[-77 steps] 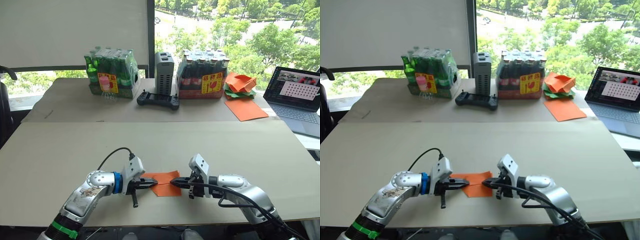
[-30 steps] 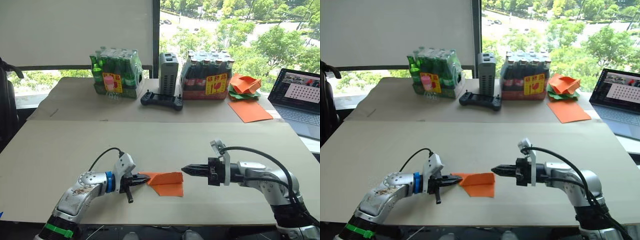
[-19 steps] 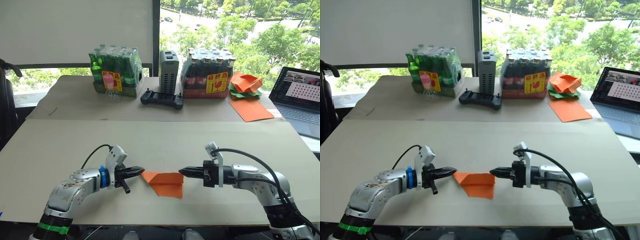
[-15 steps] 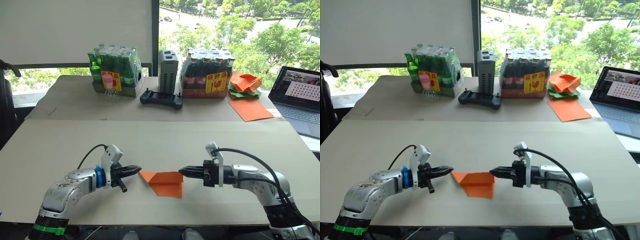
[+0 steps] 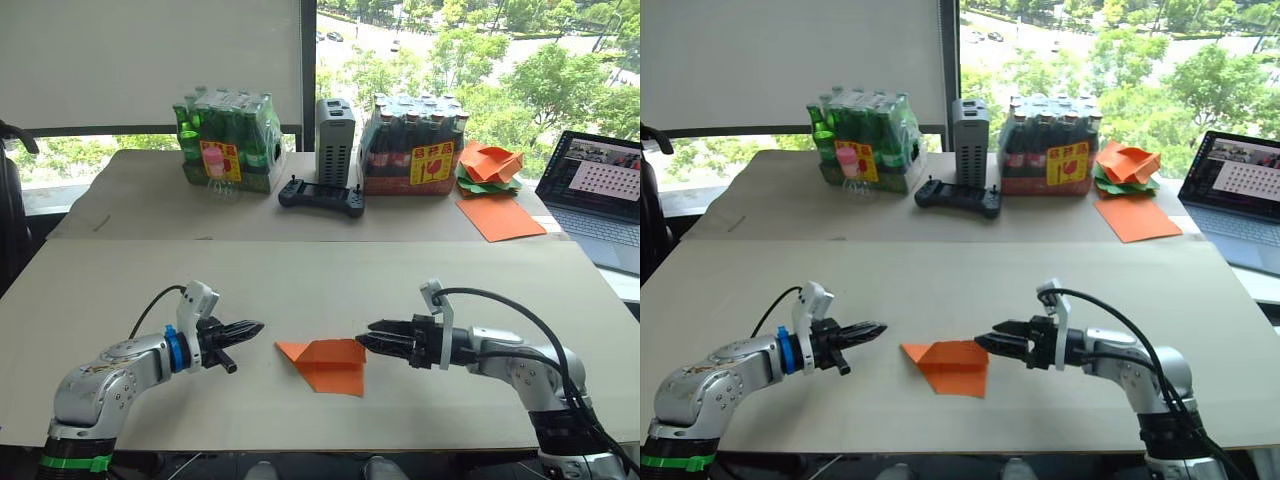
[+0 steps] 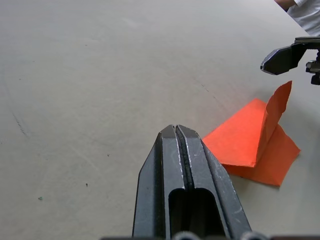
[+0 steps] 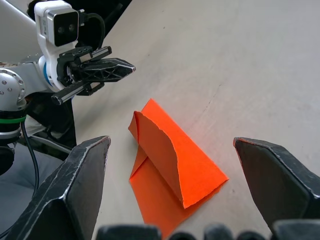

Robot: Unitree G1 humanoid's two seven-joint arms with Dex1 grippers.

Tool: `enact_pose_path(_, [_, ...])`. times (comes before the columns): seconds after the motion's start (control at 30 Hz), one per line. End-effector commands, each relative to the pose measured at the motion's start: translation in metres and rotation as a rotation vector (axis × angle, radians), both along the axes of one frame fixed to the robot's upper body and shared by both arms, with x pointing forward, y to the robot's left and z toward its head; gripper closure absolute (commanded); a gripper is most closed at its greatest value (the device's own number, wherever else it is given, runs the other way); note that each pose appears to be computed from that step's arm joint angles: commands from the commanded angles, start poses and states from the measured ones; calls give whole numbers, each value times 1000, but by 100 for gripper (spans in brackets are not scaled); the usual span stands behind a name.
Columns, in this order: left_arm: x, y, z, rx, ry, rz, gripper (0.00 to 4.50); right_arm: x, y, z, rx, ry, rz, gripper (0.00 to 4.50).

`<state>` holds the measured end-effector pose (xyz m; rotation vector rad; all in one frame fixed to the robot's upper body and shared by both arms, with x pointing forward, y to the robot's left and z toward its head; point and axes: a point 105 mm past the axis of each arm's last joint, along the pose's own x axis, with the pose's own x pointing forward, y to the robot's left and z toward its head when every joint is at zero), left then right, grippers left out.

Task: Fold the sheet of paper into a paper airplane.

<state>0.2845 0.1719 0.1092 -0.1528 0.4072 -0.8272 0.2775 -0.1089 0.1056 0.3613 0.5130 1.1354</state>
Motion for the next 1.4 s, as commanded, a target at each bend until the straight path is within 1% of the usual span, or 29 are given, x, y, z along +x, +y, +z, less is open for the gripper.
enact_pose_path(0.03, [-1, -3, 11, 0, -46, -17, 450, -4, 5, 6, 3, -35, 25, 3])
enact_pose_path(0.33, [0, -7, 11, 1, -47, -25, 450, -6, 13, 1, -7, -32, 41, 3])
enact_pose_path(0.63, [1, -9, 9, -1, -47, -22, 450, -5, 21, -1, -41, -69, 77, 3])
enact_pose_path(0.8, [0, -12, 8, -8, -45, -23, 450, 0, 23, -6, -104, -134, 68, 3])
enact_pose_path(1.13, [2, -12, 5, -14, -41, -12, 450, 4, 24, 4, -156, -273, 82, 3])
enact_pose_path(1.23, [2, -12, 4, -15, -40, -10, 450, 5, 23, 4, -157, -279, 69, 81])
enact_pose_path(1.33, [2, -13, 4, -14, -39, -12, 450, 5, 23, 3, -159, -272, 67, 185])
enact_pose_path(1.4, [2, -13, 3, -13, -38, -13, 450, 4, 23, 3, -155, -264, 67, 185])
